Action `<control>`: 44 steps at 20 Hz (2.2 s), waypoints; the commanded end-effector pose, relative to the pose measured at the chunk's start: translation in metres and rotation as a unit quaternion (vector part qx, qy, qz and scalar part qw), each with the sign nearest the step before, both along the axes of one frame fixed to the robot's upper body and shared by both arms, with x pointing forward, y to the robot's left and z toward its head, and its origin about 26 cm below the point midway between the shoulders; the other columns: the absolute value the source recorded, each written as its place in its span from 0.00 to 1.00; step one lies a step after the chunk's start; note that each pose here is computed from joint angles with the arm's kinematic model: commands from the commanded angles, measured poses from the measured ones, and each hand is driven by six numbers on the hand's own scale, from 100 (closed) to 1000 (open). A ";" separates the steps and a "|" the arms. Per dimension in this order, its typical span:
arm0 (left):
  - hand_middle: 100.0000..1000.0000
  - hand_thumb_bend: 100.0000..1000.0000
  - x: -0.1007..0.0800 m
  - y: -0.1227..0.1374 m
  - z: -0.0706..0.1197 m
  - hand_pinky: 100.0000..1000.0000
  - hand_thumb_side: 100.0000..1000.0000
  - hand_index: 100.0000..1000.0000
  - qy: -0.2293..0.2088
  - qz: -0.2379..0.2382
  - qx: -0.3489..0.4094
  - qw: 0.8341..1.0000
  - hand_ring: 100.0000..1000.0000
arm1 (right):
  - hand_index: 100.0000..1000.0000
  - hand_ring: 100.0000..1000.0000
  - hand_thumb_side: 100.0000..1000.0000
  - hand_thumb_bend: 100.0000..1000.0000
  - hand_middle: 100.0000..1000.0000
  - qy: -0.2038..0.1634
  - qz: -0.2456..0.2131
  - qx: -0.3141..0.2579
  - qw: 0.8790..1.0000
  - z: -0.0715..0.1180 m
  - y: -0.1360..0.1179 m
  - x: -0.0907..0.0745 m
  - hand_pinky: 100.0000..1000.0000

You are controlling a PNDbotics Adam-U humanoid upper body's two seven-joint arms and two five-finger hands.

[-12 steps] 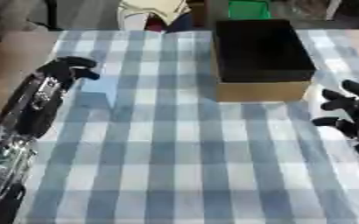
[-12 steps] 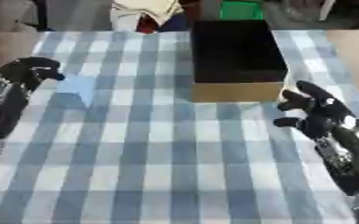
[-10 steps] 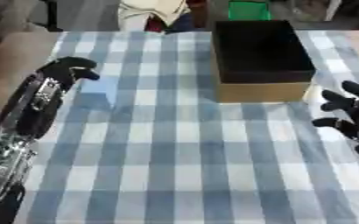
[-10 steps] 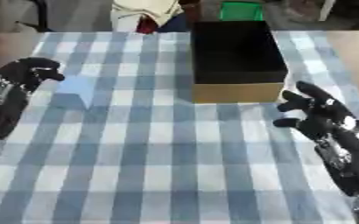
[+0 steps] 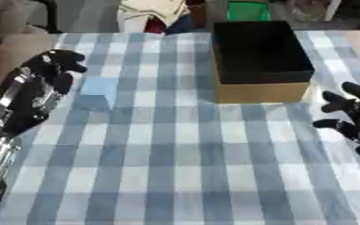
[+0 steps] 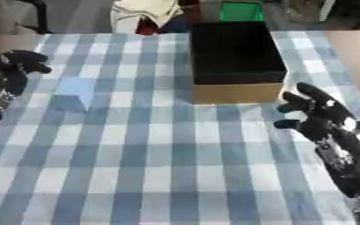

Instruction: Pick up objects on the table and place them in the box.

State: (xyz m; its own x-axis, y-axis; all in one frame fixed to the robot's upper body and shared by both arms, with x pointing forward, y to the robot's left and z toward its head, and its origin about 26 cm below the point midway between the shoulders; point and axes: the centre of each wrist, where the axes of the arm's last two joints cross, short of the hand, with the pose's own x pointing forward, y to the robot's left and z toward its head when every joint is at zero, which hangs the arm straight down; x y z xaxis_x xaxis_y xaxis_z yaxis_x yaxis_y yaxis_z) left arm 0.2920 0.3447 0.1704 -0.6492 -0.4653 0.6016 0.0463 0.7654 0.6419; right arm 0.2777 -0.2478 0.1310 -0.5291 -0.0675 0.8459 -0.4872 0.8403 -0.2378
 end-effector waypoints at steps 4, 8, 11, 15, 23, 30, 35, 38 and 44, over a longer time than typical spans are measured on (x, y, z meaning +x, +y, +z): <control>0.77 0.45 0.005 0.031 0.045 0.83 0.38 0.83 -0.054 0.048 0.217 0.973 0.75 | 0.96 1.00 0.49 0.01 0.67 -0.010 0.002 -0.010 1.000 0.005 -0.002 -0.002 0.72; 0.77 0.39 0.014 0.048 0.058 0.79 0.29 0.83 -0.047 0.067 0.315 0.946 0.75 | 0.96 1.00 0.48 0.01 0.67 -0.008 0.003 -0.011 1.000 0.004 -0.002 -0.002 0.72; 0.77 0.60 0.025 0.059 0.065 0.77 0.38 0.83 -0.036 0.071 0.363 0.928 0.75 | 0.96 1.00 0.49 0.01 0.67 -0.006 0.006 -0.012 1.000 0.004 -0.001 -0.002 0.72; 0.77 0.68 0.040 0.066 0.074 0.75 0.39 0.83 -0.037 0.074 0.407 0.910 0.75 | 0.96 1.00 0.49 0.01 0.67 -0.005 0.011 -0.014 1.000 0.003 0.000 -0.002 0.72; 0.77 0.70 0.067 0.075 0.074 0.75 0.47 0.83 -0.017 0.055 0.463 0.884 0.75 | 0.96 1.00 0.49 0.01 0.67 -0.003 0.015 -0.015 1.000 0.002 0.001 -0.002 0.72; 0.77 0.73 0.087 0.082 0.061 0.75 0.54 0.83 0.019 0.060 0.470 0.880 0.74 | 0.96 1.00 0.49 0.01 0.67 -0.002 0.017 -0.015 1.000 0.002 0.001 -0.002 0.72; 0.77 0.76 0.098 0.080 0.051 0.74 0.56 0.83 0.029 0.061 0.483 0.873 0.75 | 0.96 1.00 0.49 0.00 0.67 -0.002 0.018 -0.014 1.000 0.001 0.001 -0.003 0.72; 0.77 0.76 0.102 0.079 0.047 0.74 0.53 0.83 0.031 0.059 0.491 0.869 0.74 | 0.96 1.00 0.49 0.00 0.67 -0.002 0.019 -0.014 1.000 0.001 0.001 -0.003 0.72; 0.76 0.75 0.108 0.077 0.040 0.74 0.51 0.83 0.031 0.055 0.500 0.864 0.74 | 0.96 1.00 0.49 0.00 0.67 -0.002 0.020 -0.014 1.000 0.001 0.002 -0.003 0.72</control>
State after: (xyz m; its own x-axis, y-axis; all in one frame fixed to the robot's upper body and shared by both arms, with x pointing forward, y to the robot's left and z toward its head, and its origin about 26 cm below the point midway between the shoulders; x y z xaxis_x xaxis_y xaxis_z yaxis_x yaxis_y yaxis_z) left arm 0.4003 0.4170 0.1968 -0.5543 -0.8295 -0.0685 0.0958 -0.1453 0.9847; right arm 0.2758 -0.2444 0.1270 -0.5133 -0.0714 0.8552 -0.5209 0.8179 -0.2444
